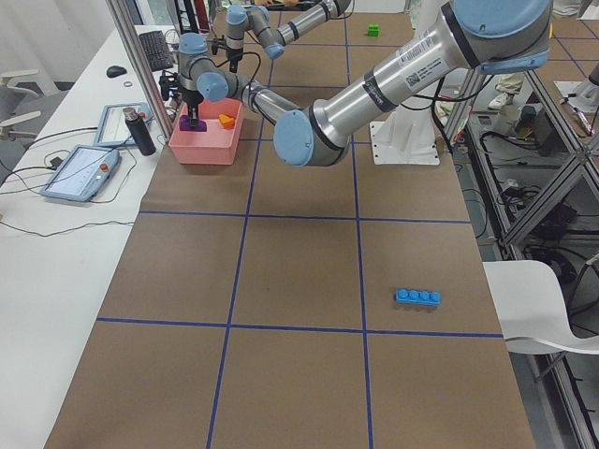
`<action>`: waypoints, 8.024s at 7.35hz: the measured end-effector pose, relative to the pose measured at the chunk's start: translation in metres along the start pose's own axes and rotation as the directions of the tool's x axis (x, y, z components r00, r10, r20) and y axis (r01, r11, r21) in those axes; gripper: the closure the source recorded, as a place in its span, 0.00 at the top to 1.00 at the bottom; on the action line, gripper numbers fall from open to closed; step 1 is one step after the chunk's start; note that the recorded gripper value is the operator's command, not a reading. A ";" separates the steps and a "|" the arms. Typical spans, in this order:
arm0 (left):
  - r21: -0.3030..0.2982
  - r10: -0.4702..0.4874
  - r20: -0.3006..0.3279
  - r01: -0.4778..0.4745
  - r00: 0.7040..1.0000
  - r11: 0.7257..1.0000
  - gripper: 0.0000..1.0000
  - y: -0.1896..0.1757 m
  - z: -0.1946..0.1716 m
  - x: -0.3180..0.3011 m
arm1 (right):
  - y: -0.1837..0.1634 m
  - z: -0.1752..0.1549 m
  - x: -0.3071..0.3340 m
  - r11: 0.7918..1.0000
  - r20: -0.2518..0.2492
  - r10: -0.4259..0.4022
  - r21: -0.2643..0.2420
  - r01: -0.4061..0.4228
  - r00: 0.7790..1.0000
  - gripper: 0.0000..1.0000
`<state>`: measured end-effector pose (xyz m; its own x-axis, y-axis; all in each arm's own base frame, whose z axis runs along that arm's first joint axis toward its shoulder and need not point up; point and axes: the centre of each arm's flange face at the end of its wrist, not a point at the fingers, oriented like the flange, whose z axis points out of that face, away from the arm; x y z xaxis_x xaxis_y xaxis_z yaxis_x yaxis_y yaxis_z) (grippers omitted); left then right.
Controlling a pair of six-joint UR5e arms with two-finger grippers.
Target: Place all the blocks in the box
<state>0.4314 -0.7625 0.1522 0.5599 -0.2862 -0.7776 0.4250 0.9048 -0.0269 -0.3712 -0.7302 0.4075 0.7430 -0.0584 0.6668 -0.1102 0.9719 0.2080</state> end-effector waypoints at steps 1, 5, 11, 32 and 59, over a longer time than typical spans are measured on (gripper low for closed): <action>0.006 0.010 0.004 -0.010 1.000 1.000 1.00 0.013 0.005 0.013 | -0.006 -0.002 -0.009 1.000 0.002 0.002 0.003 -0.002 1.000 1.00; 0.001 0.032 -0.012 -0.032 0.999 0.999 1.00 0.034 0.005 0.031 | -0.009 0.008 -0.041 1.000 -0.006 -0.002 0.001 0.002 1.000 0.92; 0.001 0.041 -0.028 -0.041 0.999 0.999 1.00 0.038 0.000 0.035 | 0.005 0.033 -0.046 1.000 -0.030 -0.011 -0.028 0.011 0.999 0.00; -0.262 0.329 -0.070 -0.335 0.942 0.905 1.00 0.210 -0.087 -0.517 | 0.151 -0.173 0.054 0.995 -0.002 0.034 -0.094 -0.034 0.999 1.00; -0.711 0.506 -0.013 -0.363 0.863 0.602 0.00 0.444 -0.038 -0.674 | 0.270 -0.214 0.153 0.989 -0.009 -0.018 -0.149 0.017 1.000 1.00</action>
<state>0.2161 -0.1560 0.6403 0.6888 0.2146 -0.6925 -0.4535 0.8728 -0.1806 -0.1458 -0.4279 0.4129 0.7505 -0.0741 0.6567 0.0017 0.9939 0.1102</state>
